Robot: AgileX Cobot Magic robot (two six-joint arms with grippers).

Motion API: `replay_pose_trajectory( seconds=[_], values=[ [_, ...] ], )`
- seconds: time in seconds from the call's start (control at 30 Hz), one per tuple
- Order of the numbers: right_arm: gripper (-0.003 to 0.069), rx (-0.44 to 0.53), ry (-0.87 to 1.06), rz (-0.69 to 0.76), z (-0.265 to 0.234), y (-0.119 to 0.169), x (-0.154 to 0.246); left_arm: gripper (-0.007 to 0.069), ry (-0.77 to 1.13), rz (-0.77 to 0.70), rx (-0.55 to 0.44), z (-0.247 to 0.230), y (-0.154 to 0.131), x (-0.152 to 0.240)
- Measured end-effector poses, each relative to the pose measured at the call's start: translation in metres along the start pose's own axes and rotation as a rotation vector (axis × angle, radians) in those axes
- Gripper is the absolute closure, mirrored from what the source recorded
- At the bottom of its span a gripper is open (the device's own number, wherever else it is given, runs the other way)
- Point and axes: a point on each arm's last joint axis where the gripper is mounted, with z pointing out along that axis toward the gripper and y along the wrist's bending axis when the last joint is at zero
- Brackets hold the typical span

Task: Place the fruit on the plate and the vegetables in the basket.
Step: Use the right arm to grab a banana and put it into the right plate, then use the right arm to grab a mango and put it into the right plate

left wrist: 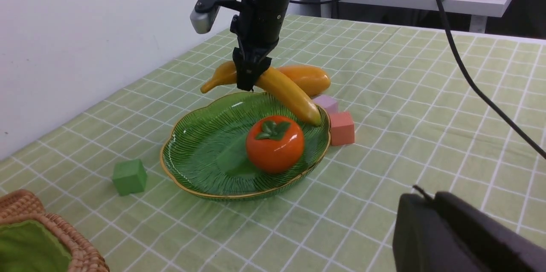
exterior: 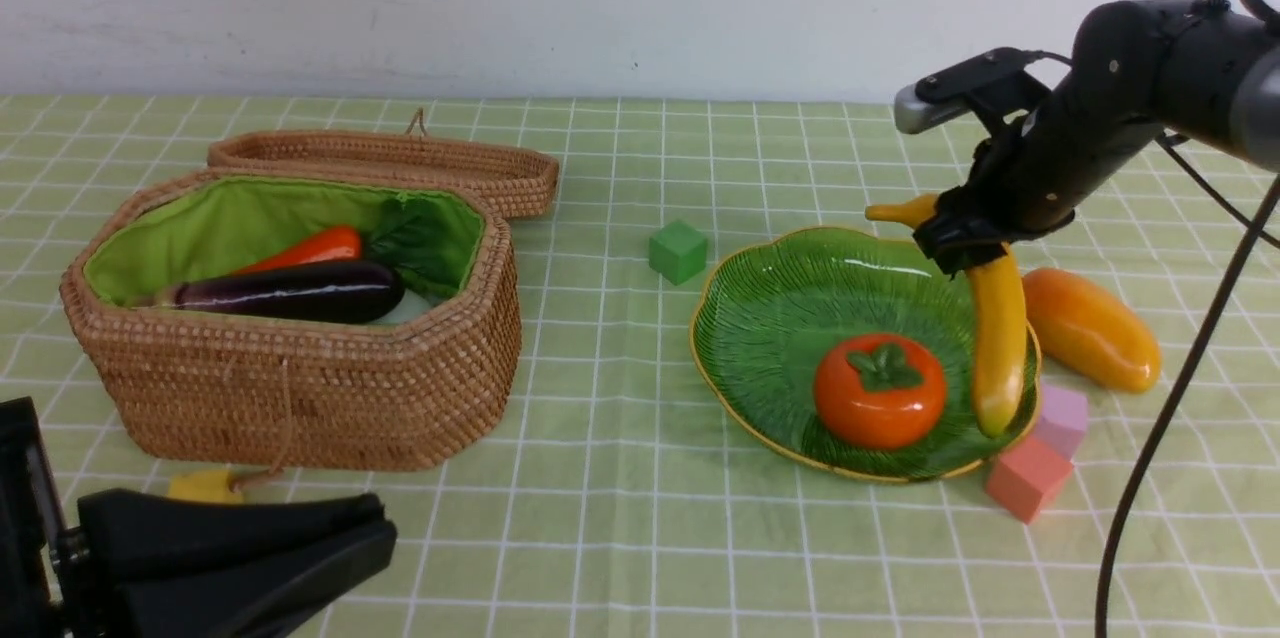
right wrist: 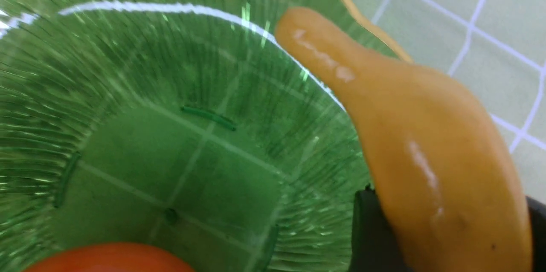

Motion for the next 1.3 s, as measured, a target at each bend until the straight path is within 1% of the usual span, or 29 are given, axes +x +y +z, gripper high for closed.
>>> replay_pose_trajectory(
  seconds=[0.07,0.1,0.13,0.2,0.23,0.3,0.33,0.4,0.43,0.47,0.53,0.6,0.63,0.7,0.73,0.77,0.83,0.87,0.93,1.0,1.3],
  values=[
    [0.0207,-0.003,0.003,-0.006,0.0,0.002,0.0,0.0603,0.0,0.0,0.0,0.0,0.0,0.0],
    [0.0157,-0.005,0.008,-0.007,-0.001,0.002,-0.001,0.0603,0.0,0.0,0.0,0.0,0.0,0.0],
    [0.0148,-0.006,0.011,-0.007,-0.001,0.002,0.0,0.0603,0.0,0.0,0.0,0.0,0.0,0.0],
    [0.0065,-0.013,0.028,-0.008,-0.005,0.002,-0.001,0.0602,0.0,0.0,0.0,0.0,0.0,0.0],
    [0.0041,-0.015,0.031,-0.009,-0.009,0.003,-0.002,0.0601,0.0,0.0,0.0,0.0,0.0,0.0],
    [0.0021,-0.008,0.036,-0.02,-0.021,0.002,-0.004,0.0601,0.0,0.0,0.0,0.0,0.0,0.0],
    [0.002,-0.005,0.035,-0.022,-0.023,0.002,-0.004,0.0601,0.0,0.0,0.0,0.0,0.0,0.0],
    [0.0028,0.044,0.054,-0.046,-0.048,-0.005,-0.004,0.0606,0.0,0.0,0.0,0.0,0.0,0.0],
    [0.003,0.049,0.056,-0.046,-0.048,-0.007,-0.004,0.0607,0.0,0.0,0.0,0.0,0.0,0.0],
    [0.0053,0.085,0.083,-0.049,-0.06,-0.017,0.0,0.0607,0.0,0.0,0.0,0.0,0.0,0.0],
    [0.0081,0.129,0.123,-0.035,-0.067,-0.038,0.009,0.0607,0.0,0.0,0.0,0.0,0.0,0.0],
    [0.0093,0.15,0.145,-0.004,-0.067,-0.058,0.017,0.0607,0.0,0.0,0.001,0.0,0.0,0.0],
    [0.0097,0.154,0.154,0.017,-0.066,-0.072,0.024,0.0607,0.0,0.0,0.001,0.0,0.0,0.0],
    [0.0095,0.142,0.163,0.038,-0.062,-0.089,0.033,0.0607,0.0,0.0,0.001,0.0,0.0,0.0],
    [0.009,0.119,0.158,0.049,-0.057,-0.098,0.038,0.0607,0.0,0.0,0.0,0.0,0.0,0.0],
    [0.0087,0.116,0.156,0.047,-0.057,-0.101,0.039,0.0607,0.0,0.0,0.0,0.0,0.0,0.0],
    [0.0063,0.044,0.139,0.054,-0.045,-0.109,0.045,0.0607,0.0,0.0,-0.001,0.0,0.0,0.0],
    [0.0058,0.032,0.136,0.052,-0.042,-0.11,0.046,0.0607,0.0,0.0,-0.002,0.0,0.0,0.0],
    [0.0029,-0.028,0.129,0.024,-0.022,-0.111,0.05,0.0607,-0.001,0.001,-0.004,0.0,0.0,0.0],
    [0.0021,-0.05,0.138,0.011,-0.009,-0.111,0.053,0.0607,-0.001,0.003,-0.006,0.0,0.001,0.0],
    [0.0019,-0.077,0.185,-0.004,0.048,-0.107,0.067,0.0604,-0.003,0.05,-0.017,0.0,0.002,0.0]
  ],
)
